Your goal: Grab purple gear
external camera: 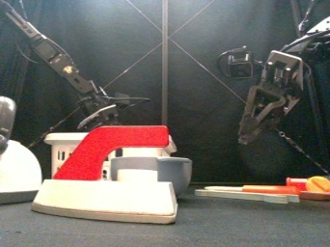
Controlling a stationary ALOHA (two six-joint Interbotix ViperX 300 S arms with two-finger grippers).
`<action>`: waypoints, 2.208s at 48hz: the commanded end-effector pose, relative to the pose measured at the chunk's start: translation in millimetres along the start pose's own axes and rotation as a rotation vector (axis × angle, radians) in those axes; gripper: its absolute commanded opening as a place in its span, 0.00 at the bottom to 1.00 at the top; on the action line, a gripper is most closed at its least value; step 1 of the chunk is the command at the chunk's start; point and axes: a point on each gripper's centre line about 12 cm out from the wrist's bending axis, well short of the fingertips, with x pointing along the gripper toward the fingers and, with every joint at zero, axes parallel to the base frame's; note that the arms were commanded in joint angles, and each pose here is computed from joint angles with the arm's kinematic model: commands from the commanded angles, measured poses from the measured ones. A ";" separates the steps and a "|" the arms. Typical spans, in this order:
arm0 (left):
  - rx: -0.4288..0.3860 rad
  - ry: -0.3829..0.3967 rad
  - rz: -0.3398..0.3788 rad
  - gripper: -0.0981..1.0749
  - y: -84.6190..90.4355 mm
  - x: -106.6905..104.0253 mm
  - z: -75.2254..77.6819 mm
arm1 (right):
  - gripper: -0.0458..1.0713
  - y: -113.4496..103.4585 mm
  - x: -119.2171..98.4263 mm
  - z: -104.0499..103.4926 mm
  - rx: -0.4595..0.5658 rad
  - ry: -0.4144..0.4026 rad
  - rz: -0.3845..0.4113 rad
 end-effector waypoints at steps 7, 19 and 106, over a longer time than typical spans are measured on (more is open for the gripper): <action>0.014 0.000 0.008 0.96 -0.1 4.5 5.6 | 0.69 3.1 -4.5 5.5 0.009 -0.024 0.019; 0.033 0.016 0.018 0.96 1.3 10.4 3.0 | 0.69 3.0 -4.2 6.2 0.008 -0.025 0.019; -0.053 0.152 0.049 0.85 9.9 33.7 -12.2 | 0.69 1.5 -3.3 4.9 0.013 -0.020 0.014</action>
